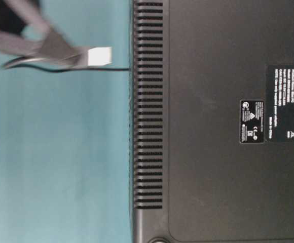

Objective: Insert the USB into the PC box with both arms.

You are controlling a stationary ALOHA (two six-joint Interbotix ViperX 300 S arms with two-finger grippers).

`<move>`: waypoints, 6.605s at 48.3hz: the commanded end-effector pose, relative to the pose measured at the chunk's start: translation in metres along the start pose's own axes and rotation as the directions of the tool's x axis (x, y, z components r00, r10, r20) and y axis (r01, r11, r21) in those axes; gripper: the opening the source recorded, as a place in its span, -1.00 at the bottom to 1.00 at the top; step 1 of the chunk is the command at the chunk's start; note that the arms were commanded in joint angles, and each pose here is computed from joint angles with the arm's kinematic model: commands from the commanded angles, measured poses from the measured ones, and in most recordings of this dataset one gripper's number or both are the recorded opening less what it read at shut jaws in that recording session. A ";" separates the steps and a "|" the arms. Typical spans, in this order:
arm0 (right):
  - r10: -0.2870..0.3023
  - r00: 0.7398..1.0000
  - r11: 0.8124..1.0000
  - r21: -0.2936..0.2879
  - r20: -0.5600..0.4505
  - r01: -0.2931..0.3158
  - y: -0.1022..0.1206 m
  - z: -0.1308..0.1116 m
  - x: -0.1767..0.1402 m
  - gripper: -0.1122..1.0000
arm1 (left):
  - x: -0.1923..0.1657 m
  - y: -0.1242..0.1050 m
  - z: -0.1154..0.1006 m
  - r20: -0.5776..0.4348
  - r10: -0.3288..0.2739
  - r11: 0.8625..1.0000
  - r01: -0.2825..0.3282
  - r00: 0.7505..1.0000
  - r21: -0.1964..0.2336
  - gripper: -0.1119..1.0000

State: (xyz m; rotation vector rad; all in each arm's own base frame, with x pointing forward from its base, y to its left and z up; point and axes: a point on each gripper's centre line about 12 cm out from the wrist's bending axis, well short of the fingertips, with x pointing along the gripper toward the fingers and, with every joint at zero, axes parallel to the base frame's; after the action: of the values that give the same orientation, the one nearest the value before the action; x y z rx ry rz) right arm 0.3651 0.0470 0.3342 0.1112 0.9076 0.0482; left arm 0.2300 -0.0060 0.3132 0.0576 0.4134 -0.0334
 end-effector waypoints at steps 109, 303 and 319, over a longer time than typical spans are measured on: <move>-0.115 0.993 0.989 -0.093 -0.039 0.111 0.006 0.005 0.043 -0.62 | -0.001 -0.001 0.004 0.048 -0.004 1.000 0.003 0.999 0.005 -0.80; -0.198 0.980 0.973 -0.120 0.000 0.197 0.013 -0.006 0.039 -0.67 | 0.001 -0.005 0.006 0.103 -0.015 1.000 0.018 0.995 -0.024 -0.80; -0.168 0.986 0.977 -0.126 0.020 0.169 0.021 -0.009 0.044 -0.67 | 0.001 -0.005 0.005 0.102 -0.018 1.000 0.021 0.995 -0.023 -0.80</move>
State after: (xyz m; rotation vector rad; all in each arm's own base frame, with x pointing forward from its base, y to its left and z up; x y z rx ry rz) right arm 0.3859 0.0656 0.3027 -0.0989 0.8887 -0.0637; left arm 0.2315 -0.0112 0.3110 0.0269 0.3339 -0.0490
